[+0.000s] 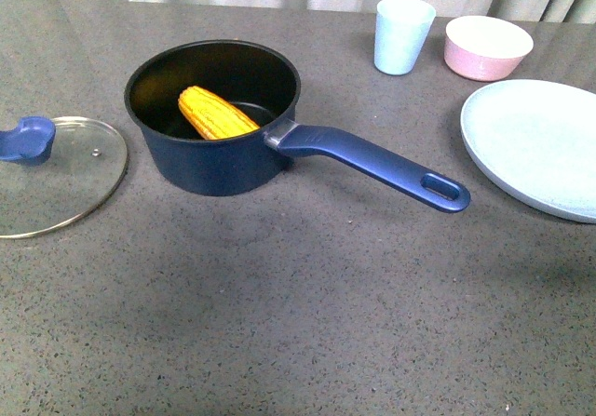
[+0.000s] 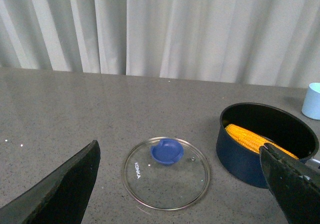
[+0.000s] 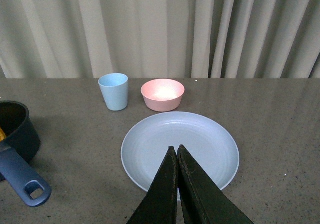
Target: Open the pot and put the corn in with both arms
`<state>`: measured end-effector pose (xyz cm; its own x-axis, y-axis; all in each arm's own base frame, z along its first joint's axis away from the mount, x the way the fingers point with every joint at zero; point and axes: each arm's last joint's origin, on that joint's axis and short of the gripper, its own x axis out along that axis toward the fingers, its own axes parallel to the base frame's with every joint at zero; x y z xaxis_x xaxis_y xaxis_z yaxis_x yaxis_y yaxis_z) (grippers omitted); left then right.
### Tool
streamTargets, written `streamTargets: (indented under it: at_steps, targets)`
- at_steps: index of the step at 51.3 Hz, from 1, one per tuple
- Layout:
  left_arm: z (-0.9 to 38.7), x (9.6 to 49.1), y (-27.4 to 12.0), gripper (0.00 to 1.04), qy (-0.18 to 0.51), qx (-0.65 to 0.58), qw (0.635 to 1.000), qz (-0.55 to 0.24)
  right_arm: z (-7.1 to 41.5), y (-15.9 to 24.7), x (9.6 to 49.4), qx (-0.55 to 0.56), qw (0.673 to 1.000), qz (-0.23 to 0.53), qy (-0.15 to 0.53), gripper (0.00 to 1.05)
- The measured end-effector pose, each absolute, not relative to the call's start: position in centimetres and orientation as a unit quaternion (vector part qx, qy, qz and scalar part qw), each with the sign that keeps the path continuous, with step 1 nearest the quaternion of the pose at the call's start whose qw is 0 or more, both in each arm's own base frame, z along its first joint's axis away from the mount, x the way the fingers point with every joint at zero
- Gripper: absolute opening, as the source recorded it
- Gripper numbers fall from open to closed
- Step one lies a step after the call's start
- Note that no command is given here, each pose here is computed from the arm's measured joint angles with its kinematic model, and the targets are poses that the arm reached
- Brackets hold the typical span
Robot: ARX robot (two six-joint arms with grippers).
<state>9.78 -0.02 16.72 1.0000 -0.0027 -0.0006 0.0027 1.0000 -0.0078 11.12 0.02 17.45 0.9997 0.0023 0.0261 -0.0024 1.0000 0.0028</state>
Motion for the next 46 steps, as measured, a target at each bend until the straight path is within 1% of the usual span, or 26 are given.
streamTargets:
  at_steps: [12,15,19,37,39,41,43,46]
  targets:
    - [16.7,9.8,0.0,0.96,0.000,-0.004,1.000,-0.001,17.4,0.0,10.6,0.001,1.000,0.001,-0.011,0.02]
    - [16.7,9.8,0.0,0.96,0.000,-0.004,1.000,-0.001,16.9,0.0,10.1,0.001,1.000,0.001,0.005,0.02]
    - [16.7,9.8,0.0,0.96,0.000,-0.004,1.000,-0.001,17.1,0.0,9.7,0.001,1.000,0.001,-0.008,0.02]
    - [16.7,9.8,0.0,0.96,0.000,-0.004,1.000,-0.001,17.1,0.0,9.7,0.001,1.000,0.001,-0.009,0.02]
    - [16.7,9.8,0.0,0.96,0.000,-0.004,1.000,-0.001,17.1,0.0,9.7,0.001,1.000,0.001,-0.009,0.12]
    - [16.7,9.8,0.0,0.96,0.000,-0.004,1.000,-0.001,17.1,0.0,9.7,0.001,1.000,0.001,-0.009,0.17]
    - [16.7,9.8,0.0,0.96,0.000,-0.004,1.000,-0.001,17.1,0.0,9.7,0.001,1.000,0.001,-0.009,0.26]
    - [16.7,9.8,0.0,0.96,0.000,-0.004,1.000,-0.001,17.1,0.0,9.7,0.001,1.000,0.001,-0.009,0.37]
